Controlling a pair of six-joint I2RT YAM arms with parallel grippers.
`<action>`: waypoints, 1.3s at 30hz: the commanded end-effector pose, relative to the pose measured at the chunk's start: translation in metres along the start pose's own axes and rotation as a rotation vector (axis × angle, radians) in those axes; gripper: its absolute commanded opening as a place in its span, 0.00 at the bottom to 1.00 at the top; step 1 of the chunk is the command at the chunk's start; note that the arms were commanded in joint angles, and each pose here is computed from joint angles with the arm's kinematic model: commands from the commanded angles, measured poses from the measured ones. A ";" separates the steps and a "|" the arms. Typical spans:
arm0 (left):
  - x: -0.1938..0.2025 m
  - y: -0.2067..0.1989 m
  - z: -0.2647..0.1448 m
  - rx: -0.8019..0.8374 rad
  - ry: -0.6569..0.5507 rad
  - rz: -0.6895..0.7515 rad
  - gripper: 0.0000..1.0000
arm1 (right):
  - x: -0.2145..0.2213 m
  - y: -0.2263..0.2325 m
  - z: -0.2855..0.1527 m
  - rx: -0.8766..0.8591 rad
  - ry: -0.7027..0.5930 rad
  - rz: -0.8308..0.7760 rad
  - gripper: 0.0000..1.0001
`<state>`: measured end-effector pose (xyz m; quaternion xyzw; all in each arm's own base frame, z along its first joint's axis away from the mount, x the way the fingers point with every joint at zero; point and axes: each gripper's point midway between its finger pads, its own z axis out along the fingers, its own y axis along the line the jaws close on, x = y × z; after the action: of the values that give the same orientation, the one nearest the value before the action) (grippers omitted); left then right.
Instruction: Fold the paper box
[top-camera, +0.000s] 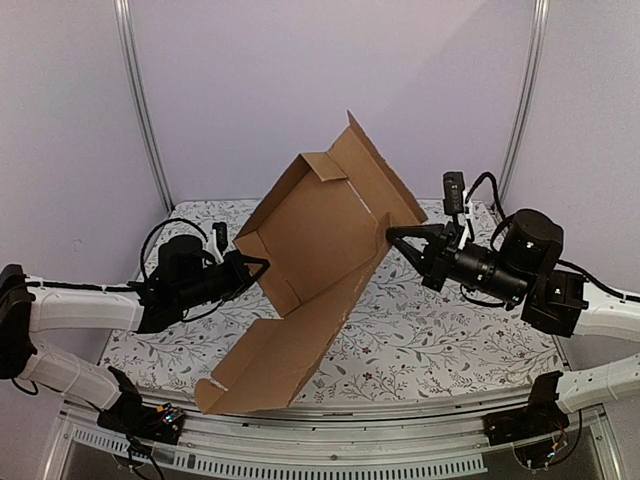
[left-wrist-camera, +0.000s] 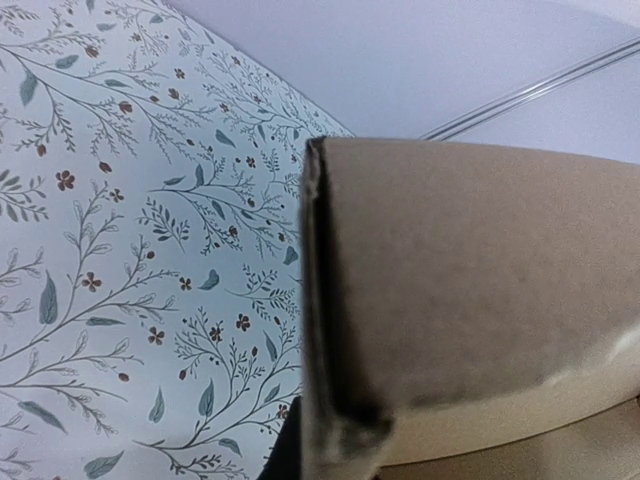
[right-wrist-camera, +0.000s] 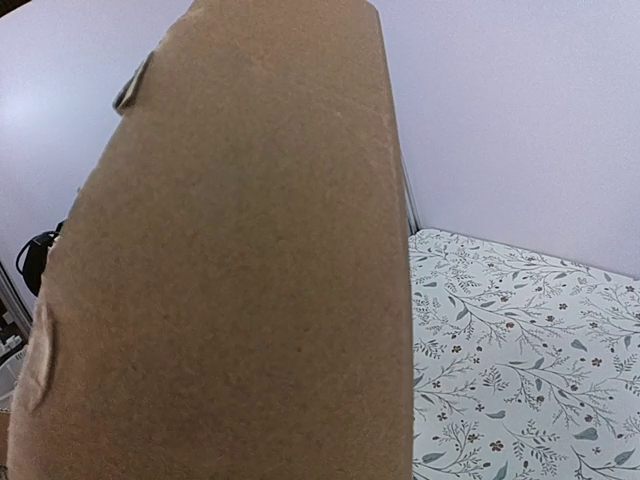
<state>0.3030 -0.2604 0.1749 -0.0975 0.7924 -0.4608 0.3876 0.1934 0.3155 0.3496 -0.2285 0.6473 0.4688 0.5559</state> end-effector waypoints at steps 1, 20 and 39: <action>-0.006 -0.004 -0.001 0.020 -0.010 0.006 0.00 | -0.012 0.011 0.009 -0.023 -0.029 0.012 0.00; -0.021 -0.026 0.001 0.048 -0.005 0.089 0.00 | 0.088 -0.033 0.004 0.193 0.287 -0.028 0.00; -0.032 -0.029 0.003 0.031 0.014 0.167 0.00 | 0.091 -0.047 -0.037 0.284 0.382 -0.115 0.04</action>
<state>0.3122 -0.2612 0.1864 -0.0267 0.8144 -0.4211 0.3984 0.1920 0.3029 0.2700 -0.2455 0.7529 0.3495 0.5007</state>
